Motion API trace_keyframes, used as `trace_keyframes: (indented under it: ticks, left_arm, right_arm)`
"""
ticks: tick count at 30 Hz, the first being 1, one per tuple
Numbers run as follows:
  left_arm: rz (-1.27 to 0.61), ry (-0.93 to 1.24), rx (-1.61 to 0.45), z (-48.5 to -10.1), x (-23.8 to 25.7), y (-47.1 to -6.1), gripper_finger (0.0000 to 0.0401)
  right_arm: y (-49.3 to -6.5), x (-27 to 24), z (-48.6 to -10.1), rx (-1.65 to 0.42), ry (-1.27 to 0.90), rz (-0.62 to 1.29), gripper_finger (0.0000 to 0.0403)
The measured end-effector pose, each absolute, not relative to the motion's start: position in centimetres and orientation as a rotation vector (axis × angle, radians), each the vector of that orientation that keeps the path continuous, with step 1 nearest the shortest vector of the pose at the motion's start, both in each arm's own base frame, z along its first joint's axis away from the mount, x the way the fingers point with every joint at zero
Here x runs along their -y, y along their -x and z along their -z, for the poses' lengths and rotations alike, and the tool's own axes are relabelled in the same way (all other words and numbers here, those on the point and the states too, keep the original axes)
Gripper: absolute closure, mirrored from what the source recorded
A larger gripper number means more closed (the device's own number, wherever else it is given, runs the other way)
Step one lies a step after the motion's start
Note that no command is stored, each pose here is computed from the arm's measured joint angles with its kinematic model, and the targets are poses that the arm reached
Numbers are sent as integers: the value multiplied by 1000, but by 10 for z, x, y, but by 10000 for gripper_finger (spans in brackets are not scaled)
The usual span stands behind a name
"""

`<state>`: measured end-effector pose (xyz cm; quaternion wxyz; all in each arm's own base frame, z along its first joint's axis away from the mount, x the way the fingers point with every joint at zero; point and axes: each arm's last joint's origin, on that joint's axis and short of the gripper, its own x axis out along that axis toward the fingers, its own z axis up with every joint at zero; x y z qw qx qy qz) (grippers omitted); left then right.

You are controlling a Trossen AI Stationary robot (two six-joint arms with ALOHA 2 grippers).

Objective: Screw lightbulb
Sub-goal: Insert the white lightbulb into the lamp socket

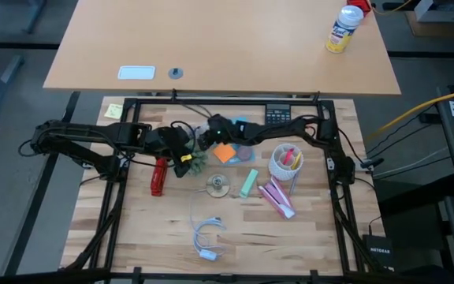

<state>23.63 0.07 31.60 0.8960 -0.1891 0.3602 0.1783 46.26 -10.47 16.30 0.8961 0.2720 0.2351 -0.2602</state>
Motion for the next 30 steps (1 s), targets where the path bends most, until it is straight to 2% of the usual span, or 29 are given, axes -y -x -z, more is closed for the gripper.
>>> trace_keyframes:
  ticks: [7,14,21,30]
  left_arm:
    - [-375,393,-762,-315,-1,-235,284]
    - [-400,385,-803,-312,-1,-231,284]
    - [-427,371,-803,-312,-2,-231,284]
    - [-427,369,-804,-312,-2,-230,284]
  right_arm:
    - [-484,90,-162,-496,-519,482,210]
    - [-479,103,-181,-535,-517,537,210]
    - [-475,105,-185,-628,-491,612,210]
    - [-477,105,-163,-679,-479,618,210]
